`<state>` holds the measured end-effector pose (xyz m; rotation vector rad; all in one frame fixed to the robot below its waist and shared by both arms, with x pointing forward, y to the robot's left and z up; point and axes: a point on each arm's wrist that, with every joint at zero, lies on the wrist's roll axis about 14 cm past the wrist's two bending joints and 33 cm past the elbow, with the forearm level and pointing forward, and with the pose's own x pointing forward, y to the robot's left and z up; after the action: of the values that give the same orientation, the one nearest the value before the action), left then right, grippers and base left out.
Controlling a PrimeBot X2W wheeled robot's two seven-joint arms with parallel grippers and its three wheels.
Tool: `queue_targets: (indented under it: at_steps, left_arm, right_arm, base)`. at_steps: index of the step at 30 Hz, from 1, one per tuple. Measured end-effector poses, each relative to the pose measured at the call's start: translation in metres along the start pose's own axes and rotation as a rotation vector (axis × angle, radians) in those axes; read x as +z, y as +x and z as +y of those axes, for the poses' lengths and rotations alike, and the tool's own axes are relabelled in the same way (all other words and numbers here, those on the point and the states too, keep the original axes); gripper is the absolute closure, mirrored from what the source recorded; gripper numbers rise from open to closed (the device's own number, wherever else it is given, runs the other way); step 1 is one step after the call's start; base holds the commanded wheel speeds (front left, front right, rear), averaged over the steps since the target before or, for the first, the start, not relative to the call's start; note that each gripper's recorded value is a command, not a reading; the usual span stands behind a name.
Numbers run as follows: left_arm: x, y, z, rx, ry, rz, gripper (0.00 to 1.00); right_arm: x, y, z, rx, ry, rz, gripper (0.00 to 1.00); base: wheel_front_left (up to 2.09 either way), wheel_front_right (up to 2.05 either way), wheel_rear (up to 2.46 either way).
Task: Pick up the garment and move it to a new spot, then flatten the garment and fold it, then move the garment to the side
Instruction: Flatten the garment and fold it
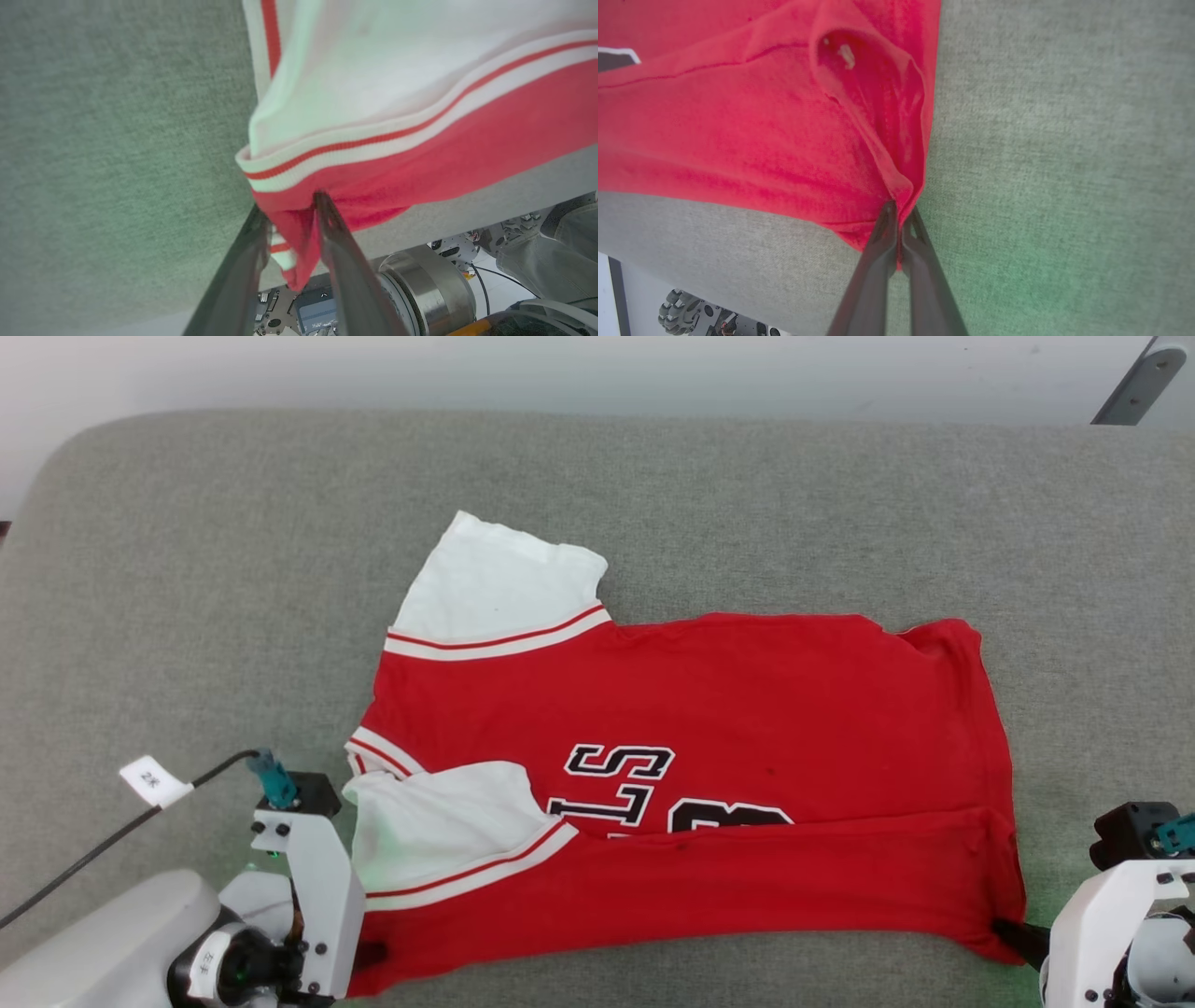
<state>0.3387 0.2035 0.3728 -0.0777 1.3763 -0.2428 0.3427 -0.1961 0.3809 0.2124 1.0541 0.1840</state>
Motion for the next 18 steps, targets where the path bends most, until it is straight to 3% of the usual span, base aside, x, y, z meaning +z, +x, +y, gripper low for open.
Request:
queue_targets:
  at_steps: [10,18]
  left_arm:
    - [0.033,-0.023,0.011,0.047,0.062,-0.078,0.00]
    - [0.101,-0.064,0.008,0.089,0.153,-0.247,0.00]
  right_arm:
    - [0.019,-0.008,0.001,0.002,-0.020,-0.063,0.00]
    - [0.077,-0.034,0.007,0.009,-0.064,-0.328,0.00]
  base:
    - [0.00,0.00,0.00]
    - [0.00,0.00,0.00]
